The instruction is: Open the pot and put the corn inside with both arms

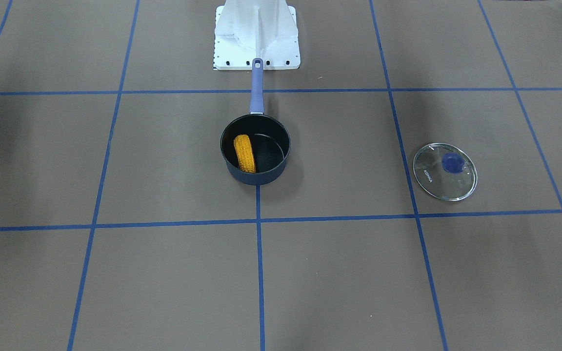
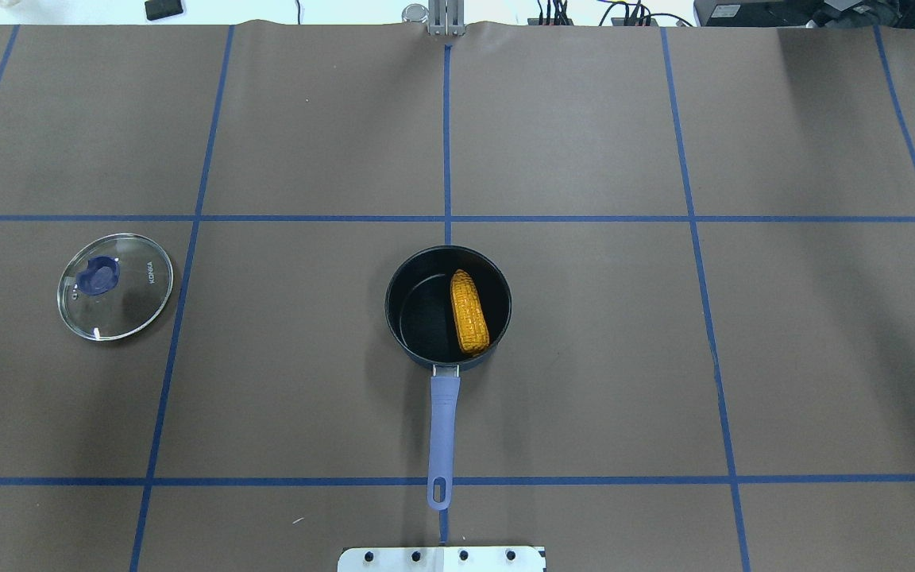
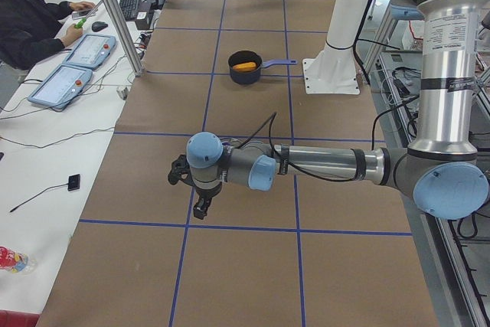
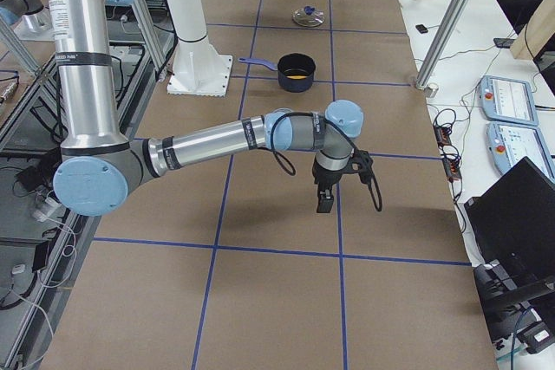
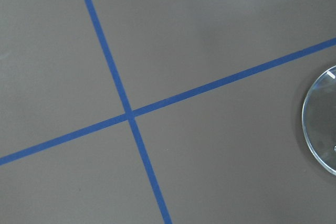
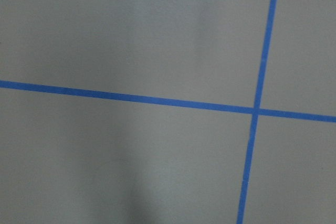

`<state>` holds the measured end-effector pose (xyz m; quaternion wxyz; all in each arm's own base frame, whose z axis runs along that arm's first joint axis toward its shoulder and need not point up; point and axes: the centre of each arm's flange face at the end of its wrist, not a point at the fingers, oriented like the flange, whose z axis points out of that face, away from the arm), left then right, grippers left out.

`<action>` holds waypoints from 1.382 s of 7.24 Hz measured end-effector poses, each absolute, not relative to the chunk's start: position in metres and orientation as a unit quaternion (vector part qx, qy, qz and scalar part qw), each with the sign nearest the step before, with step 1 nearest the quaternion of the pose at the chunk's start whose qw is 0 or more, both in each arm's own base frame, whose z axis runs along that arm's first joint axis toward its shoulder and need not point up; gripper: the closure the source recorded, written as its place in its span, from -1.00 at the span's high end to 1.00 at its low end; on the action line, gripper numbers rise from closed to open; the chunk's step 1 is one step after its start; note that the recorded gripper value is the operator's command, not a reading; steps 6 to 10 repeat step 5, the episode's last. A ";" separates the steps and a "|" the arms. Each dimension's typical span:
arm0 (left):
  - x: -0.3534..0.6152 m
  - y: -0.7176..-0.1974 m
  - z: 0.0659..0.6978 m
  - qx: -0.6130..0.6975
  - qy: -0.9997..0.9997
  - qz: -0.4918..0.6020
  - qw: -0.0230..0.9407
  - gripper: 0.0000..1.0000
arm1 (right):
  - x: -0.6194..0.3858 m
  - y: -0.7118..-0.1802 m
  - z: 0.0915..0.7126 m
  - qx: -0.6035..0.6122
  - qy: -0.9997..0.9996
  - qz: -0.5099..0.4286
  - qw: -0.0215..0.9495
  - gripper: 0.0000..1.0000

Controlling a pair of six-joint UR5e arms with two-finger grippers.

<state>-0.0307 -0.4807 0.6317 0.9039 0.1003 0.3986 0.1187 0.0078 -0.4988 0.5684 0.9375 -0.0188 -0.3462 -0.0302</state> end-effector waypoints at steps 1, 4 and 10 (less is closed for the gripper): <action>-0.038 -0.466 0.644 0.091 0.399 0.107 0.906 0.98 | 0.019 -0.475 0.594 -0.019 -0.350 -0.025 0.936 1.00; -0.045 -0.429 0.672 0.063 0.400 0.087 0.910 0.98 | 0.026 -0.445 0.622 -0.004 -0.351 -0.026 0.936 1.00; -0.045 -0.426 0.676 0.059 0.399 0.085 0.911 0.98 | 0.026 -0.444 0.623 -0.003 -0.351 -0.027 0.936 1.00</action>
